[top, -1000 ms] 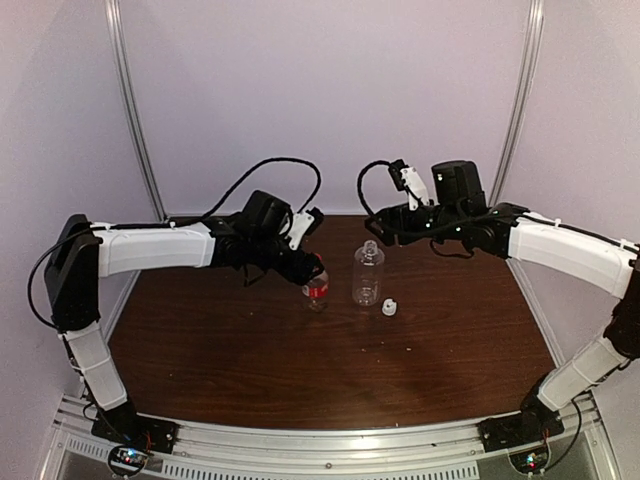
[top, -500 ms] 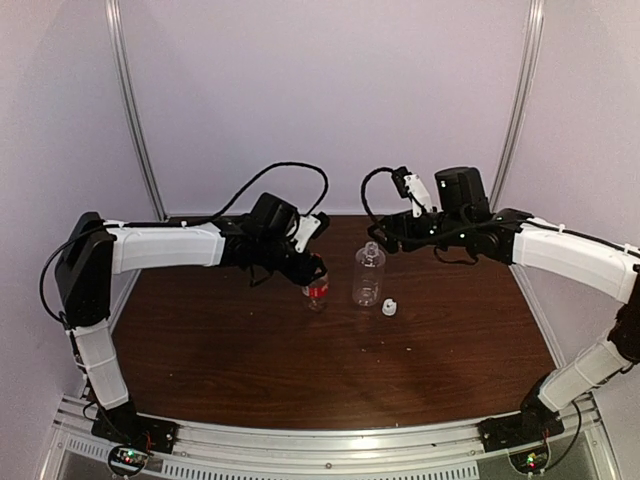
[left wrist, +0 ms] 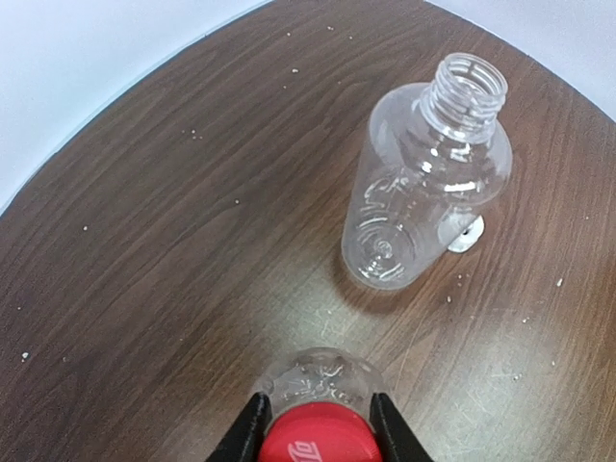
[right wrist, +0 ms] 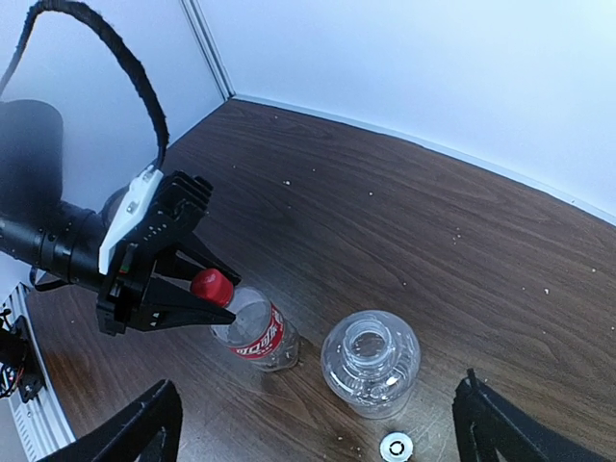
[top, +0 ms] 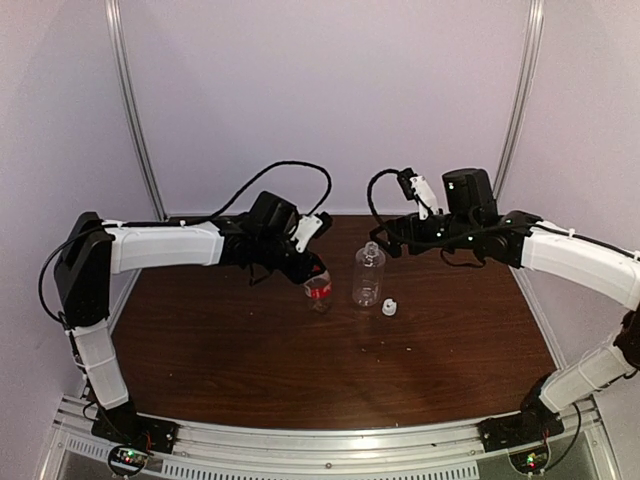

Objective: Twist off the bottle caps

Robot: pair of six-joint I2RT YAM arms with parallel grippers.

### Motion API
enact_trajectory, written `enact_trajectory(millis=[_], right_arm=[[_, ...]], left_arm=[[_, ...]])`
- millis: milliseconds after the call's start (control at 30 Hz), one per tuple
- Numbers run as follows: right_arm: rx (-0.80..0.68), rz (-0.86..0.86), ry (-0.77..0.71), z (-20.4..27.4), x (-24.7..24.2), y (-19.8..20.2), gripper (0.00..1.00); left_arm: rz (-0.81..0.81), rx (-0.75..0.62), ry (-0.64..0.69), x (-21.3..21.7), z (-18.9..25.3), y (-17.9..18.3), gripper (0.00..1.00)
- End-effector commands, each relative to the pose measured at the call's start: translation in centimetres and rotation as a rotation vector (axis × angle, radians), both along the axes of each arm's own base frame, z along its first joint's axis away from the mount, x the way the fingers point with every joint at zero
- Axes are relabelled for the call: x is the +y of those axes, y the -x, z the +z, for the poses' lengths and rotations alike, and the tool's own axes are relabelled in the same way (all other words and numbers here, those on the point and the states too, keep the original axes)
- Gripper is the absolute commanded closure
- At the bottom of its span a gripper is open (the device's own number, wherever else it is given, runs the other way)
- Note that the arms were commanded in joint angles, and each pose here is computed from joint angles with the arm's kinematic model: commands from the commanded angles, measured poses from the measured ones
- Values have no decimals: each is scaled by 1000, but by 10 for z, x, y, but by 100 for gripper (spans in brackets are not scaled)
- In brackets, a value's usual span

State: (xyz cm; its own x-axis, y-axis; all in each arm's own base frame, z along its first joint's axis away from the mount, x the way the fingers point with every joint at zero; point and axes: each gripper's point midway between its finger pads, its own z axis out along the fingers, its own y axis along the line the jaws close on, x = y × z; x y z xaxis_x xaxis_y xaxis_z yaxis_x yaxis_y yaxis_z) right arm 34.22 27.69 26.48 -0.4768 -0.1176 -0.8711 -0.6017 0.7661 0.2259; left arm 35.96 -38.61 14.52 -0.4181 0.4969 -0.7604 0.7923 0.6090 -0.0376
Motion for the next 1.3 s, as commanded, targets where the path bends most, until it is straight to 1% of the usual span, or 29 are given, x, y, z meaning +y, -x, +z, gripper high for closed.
enact_trajectory(millis=[0, 133, 233, 467, 567, 700, 833, 967, 1067, 1267], right_arm=[[-42, 67, -29, 20, 2, 15, 1], [-61, 140, -40, 26, 9, 27, 0], [-77, 213, -66, 33, 18, 38, 0], [-102, 493, -119, 47, 57, 90, 0], [-100, 581, -143, 53, 68, 109, 0], [-100, 674, -165, 59, 80, 128, 0], [-88, 720, -146, 57, 92, 138, 0], [-69, 742, -134, 54, 103, 144, 0], [-83, 761, -107, 50, 109, 146, 1], [-65, 784, -92, 40, 120, 151, 6]], left_arm=[[-47, -30, 8, 9, 32, 12, 83], [-126, -5, 49, 15, 54, 40, 83], [-208, 18, 113, 15, 78, 65, 83], [-400, 7, 294, 15, 144, 116, 83], [-459, -4, 371, 17, 171, 133, 82], [-515, 2, 451, 17, 191, 147, 82], [-570, 22, 513, 15, 205, 158, 82], [-580, 24, 538, 13, 211, 160, 83], [-585, 31, 554, 12, 212, 161, 83], [-590, 44, 574, 12, 213, 163, 83]])
